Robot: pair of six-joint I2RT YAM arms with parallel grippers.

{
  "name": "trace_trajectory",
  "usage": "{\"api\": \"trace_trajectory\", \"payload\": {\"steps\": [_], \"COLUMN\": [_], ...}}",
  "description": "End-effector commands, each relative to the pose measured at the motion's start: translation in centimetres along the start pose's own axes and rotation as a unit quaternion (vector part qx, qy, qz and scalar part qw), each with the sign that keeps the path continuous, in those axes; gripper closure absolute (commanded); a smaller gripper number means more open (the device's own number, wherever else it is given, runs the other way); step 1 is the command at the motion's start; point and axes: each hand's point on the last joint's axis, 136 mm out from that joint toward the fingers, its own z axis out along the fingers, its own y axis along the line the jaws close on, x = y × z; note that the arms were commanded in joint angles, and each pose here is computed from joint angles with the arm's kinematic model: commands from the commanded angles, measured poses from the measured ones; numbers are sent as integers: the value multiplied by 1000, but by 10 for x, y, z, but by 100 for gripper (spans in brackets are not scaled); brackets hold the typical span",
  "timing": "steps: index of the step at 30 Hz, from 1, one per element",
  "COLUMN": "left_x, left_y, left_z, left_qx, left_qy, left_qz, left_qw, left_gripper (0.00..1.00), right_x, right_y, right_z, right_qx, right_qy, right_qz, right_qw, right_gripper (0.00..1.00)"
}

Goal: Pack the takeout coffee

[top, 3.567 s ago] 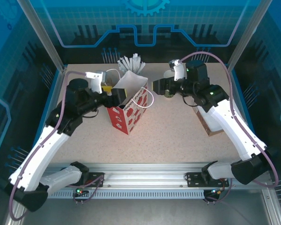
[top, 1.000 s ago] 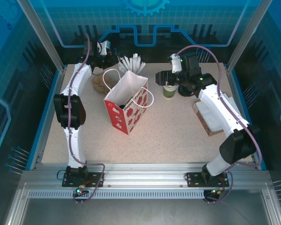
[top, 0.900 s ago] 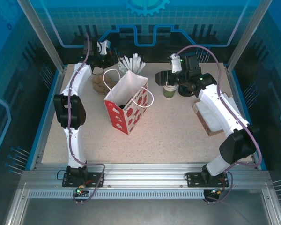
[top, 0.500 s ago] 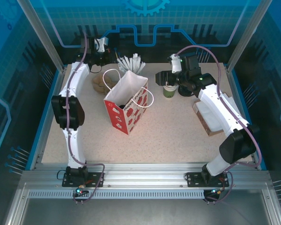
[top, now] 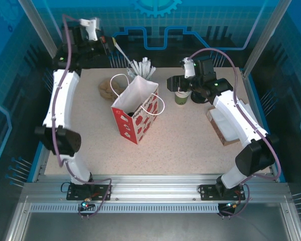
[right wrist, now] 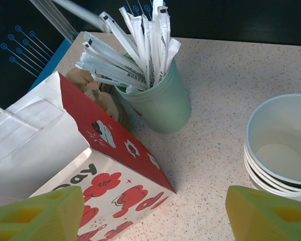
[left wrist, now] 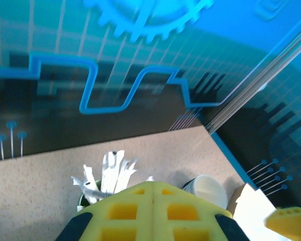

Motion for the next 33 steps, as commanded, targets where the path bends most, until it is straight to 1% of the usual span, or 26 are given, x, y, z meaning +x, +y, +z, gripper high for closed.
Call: {"api": "trace_trajectory", "payload": {"steps": [1,4,7,10,12,15,19,21,27,30,33], "left_x": [-26,-21,-10,8,22,41,64,72,104,126,146], "left_y": [-48,-81,-103,-121,-128,-125,-113,-106,-92,-84,-77], "left_z": [-54,-80,-101,-111,-115,-114,-105,-95,-47,-21,1], "left_qx": [8,26,39,60,66,49,23,20,33,29,22], "left_qy": [-46,-46,-38,-18,1,28,61,69,110,139,165], "left_qz": [53,69,72,65,60,55,52,45,17,12,18], "left_qw": [998,996,996,996,996,997,997,996,993,990,986], "left_gripper": [100,100,100,100,100,100,100,100,100,100,100], "right_x": [-18,-19,-18,-16,-13,-9,-3,0,7,12,17], "right_y": [14,12,11,7,6,3,0,-1,-10,-19,-29], "right_z": [-25,-31,-36,-41,-44,-49,-52,-53,-53,-53,-53], "right_qx": [-9,-4,3,13,17,26,34,36,57,82,108], "right_qy": [-28,-30,-27,-24,-22,-21,-17,-14,-3,4,13], "right_qz": [-24,-32,-39,-45,-48,-51,-52,-56,-59,-58,-57], "right_qw": [999,999,999,999,998,998,998,998,997,995,992], "right_gripper": [24,24,23,21,19,16,14,12,7,0,0]}}
